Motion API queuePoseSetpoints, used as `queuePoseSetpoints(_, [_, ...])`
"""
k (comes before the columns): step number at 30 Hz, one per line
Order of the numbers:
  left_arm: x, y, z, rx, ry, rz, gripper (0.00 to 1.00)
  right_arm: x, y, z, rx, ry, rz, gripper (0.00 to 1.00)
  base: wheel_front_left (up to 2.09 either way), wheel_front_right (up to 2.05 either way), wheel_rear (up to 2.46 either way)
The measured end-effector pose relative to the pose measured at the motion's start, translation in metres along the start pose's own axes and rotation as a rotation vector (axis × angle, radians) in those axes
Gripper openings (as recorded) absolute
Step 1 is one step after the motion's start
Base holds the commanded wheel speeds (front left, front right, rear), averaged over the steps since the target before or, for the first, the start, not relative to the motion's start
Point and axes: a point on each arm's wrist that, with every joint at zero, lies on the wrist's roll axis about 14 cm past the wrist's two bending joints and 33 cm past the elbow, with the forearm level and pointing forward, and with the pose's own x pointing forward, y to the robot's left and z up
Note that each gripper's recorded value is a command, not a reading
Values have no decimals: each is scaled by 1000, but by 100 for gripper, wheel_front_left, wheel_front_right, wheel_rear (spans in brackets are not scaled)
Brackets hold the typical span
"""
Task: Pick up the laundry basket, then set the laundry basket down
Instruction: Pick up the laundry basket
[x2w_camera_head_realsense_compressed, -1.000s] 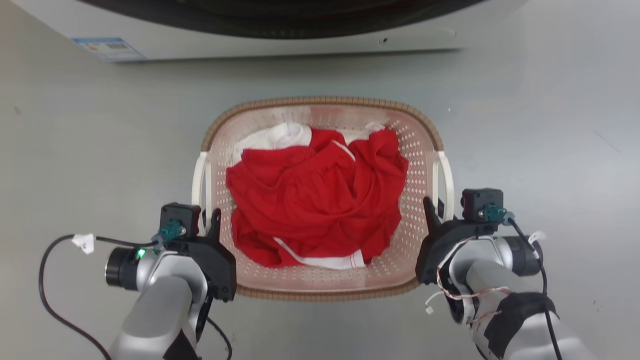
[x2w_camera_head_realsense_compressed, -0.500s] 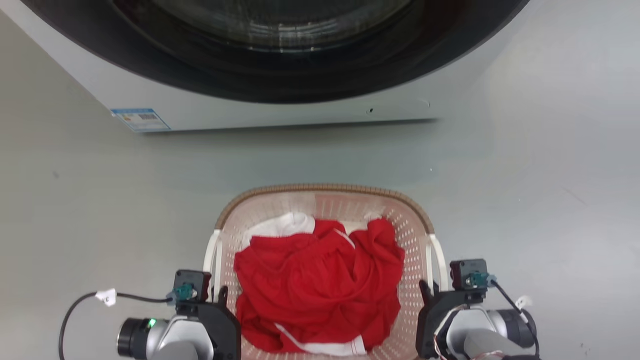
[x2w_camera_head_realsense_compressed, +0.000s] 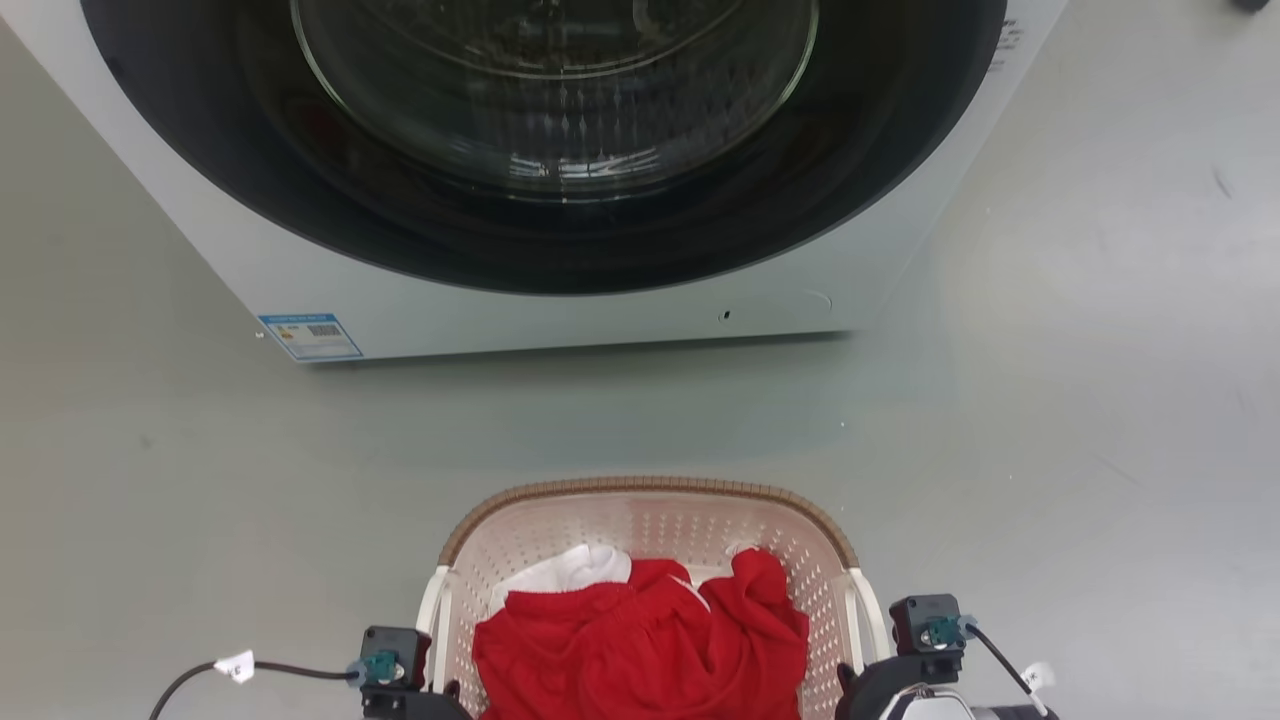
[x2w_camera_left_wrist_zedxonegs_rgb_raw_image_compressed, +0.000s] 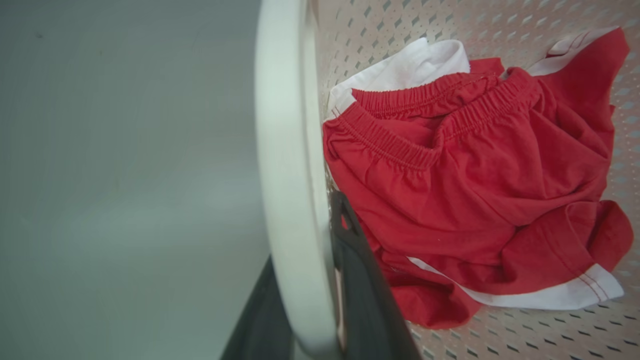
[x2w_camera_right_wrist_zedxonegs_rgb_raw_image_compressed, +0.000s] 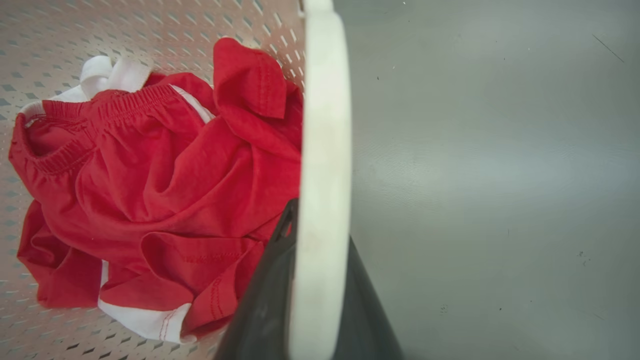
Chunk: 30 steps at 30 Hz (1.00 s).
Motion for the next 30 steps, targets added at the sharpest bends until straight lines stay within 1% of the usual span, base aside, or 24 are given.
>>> queuePoseSetpoints(15, [-31, -9, -21, -2, 12, 2, 0, -31, 8, -30, 9, 46, 2, 0, 0, 0, 0])
queuePoseSetpoints(30, [-54, -20, -37, -4, 8, -3, 0, -52, 7, -45, 7, 52, -21, 0, 0, 0, 0])
